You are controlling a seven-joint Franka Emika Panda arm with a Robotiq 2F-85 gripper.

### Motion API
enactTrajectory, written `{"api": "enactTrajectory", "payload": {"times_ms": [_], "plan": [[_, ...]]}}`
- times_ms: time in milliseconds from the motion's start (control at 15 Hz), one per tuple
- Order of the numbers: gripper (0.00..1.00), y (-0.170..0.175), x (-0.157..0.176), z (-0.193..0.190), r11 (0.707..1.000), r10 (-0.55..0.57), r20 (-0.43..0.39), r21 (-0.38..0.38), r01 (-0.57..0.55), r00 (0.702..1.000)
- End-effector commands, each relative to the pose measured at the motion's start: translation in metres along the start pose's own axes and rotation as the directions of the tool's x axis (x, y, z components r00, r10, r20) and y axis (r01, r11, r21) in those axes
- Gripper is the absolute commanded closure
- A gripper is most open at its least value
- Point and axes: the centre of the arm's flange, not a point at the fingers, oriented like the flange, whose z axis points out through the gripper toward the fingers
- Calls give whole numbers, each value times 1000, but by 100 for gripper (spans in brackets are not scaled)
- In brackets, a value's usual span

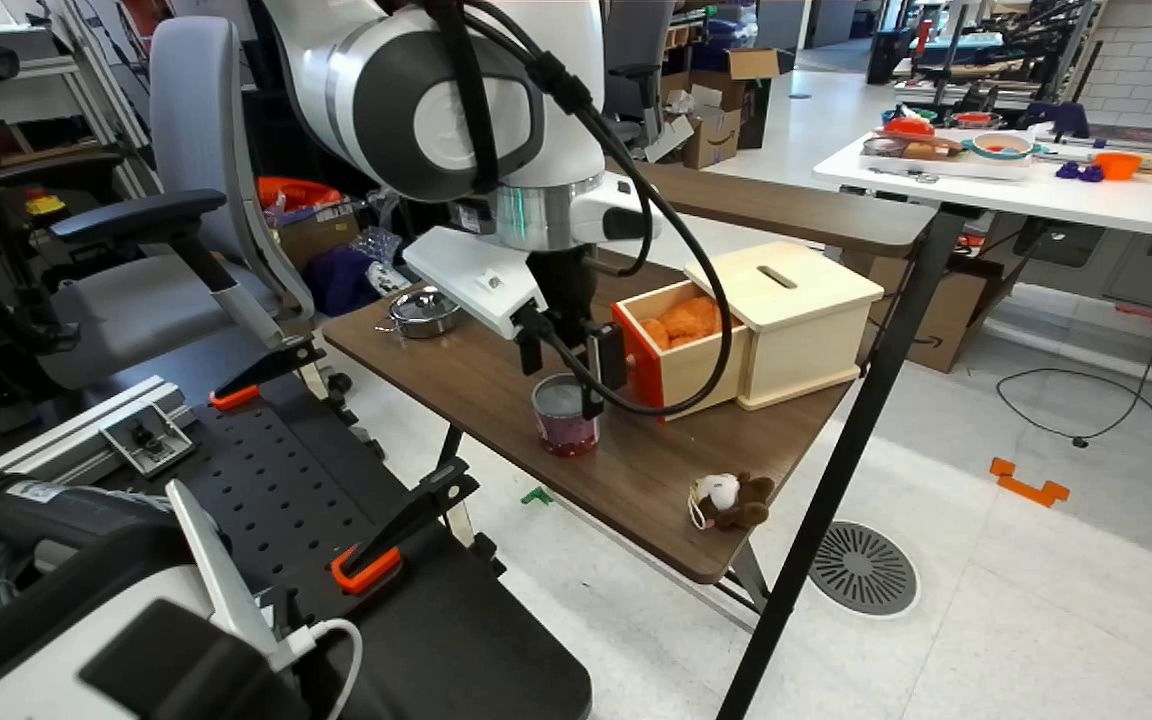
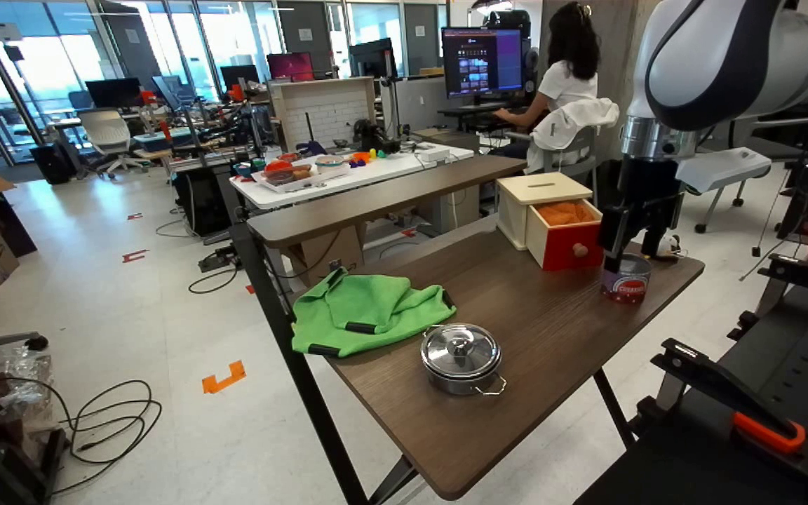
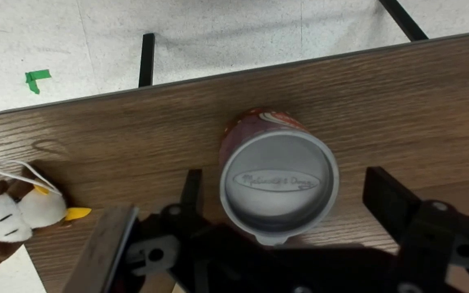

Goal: Move the can to the left of the drawer

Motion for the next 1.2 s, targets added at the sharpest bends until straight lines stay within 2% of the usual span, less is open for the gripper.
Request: {"api": "enactTrajectory", "payload": {"times_ms": [0,267,333,400,600,667,1133], "plan": [[0,0,10,11,1000,20,-9,-10,-20,1000],[0,-2,9,22,1000,16,-2,-22,-16,1000],[25,-3,8,24,1000,15,-2,-25,-15,1000],[26,-3,7,24,1000,13,0,-24,-13,1000],[49,-5,6,15,1000,14,12,-5,-14,1000],[54,-6,8,10,1000,14,7,-2,-14,1000],[54,-36,7,-51,999,2,-21,46,-1,1000]]}}
